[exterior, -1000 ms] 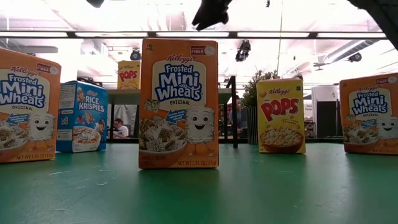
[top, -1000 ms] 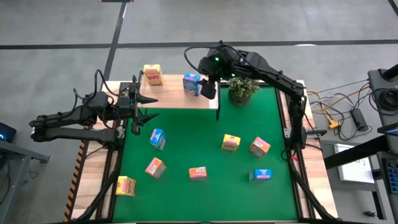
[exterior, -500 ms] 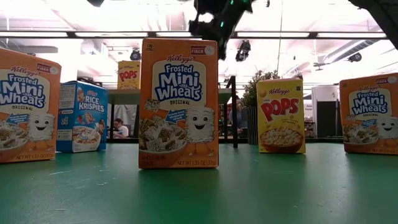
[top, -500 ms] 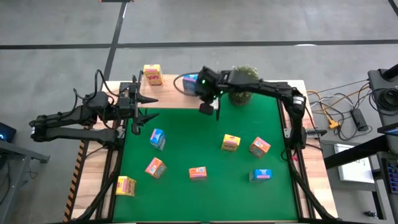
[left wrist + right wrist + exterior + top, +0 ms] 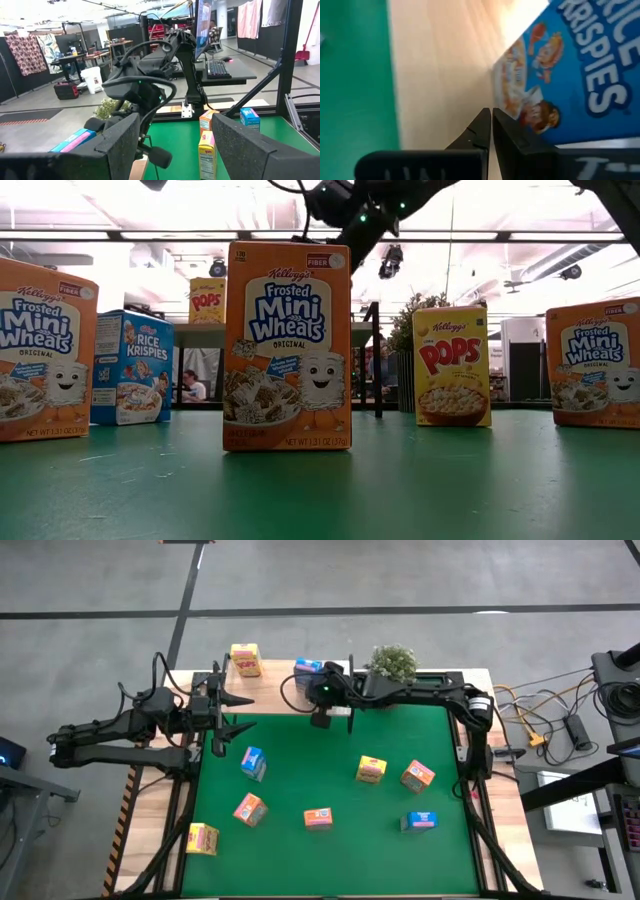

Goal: Stack cereal on shelf
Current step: Put the top right blue cereal box on the shelf

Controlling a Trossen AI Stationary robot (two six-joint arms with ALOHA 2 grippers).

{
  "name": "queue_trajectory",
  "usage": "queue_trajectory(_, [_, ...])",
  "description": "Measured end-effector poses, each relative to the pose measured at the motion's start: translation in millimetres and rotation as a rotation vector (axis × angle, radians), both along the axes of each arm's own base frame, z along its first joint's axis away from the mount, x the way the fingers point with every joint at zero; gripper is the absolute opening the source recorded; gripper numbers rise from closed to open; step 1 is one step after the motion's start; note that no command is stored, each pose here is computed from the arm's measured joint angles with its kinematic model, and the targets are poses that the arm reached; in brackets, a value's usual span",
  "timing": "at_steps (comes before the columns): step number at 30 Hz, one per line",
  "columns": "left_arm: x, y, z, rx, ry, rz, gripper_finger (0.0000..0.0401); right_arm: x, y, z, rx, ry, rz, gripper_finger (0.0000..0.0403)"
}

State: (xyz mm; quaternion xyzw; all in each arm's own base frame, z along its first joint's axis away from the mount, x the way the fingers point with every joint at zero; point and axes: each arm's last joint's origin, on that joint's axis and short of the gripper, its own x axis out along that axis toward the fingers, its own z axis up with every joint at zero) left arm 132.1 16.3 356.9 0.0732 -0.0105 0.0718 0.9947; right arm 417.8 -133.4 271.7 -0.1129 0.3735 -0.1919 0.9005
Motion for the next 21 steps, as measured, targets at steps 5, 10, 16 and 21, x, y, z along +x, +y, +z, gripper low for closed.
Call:
queue_trajectory(5, [0.0, 0.0, 0.0, 0.0, 0.0, 0.0, 0.0231, 0.5, -6.2, -5.2, -0.033, -0.024, -0.01, 0.0008])
queue_trajectory(10, [0.2, 0.0, 0.0, 0.0, 0.0, 0.0, 0.0231, 1.8, -13.5, -5.8, -0.049, -0.05, -0.017, 0.0008])
queue_trajectory(16, [0.2, 0.0, 0.0, 0.002, 0.001, 0.0, 0.0231, 3.3, -20.1, -2.4, -0.079, -0.094, -0.02, 0.0008])
queue_trajectory(21, [0.2, 0.0, 0.0, 0.004, 0.001, 0.0, 0.0231, 5.1, -23.0, 1.9, -0.108, -0.136, -0.016, 0.0008])
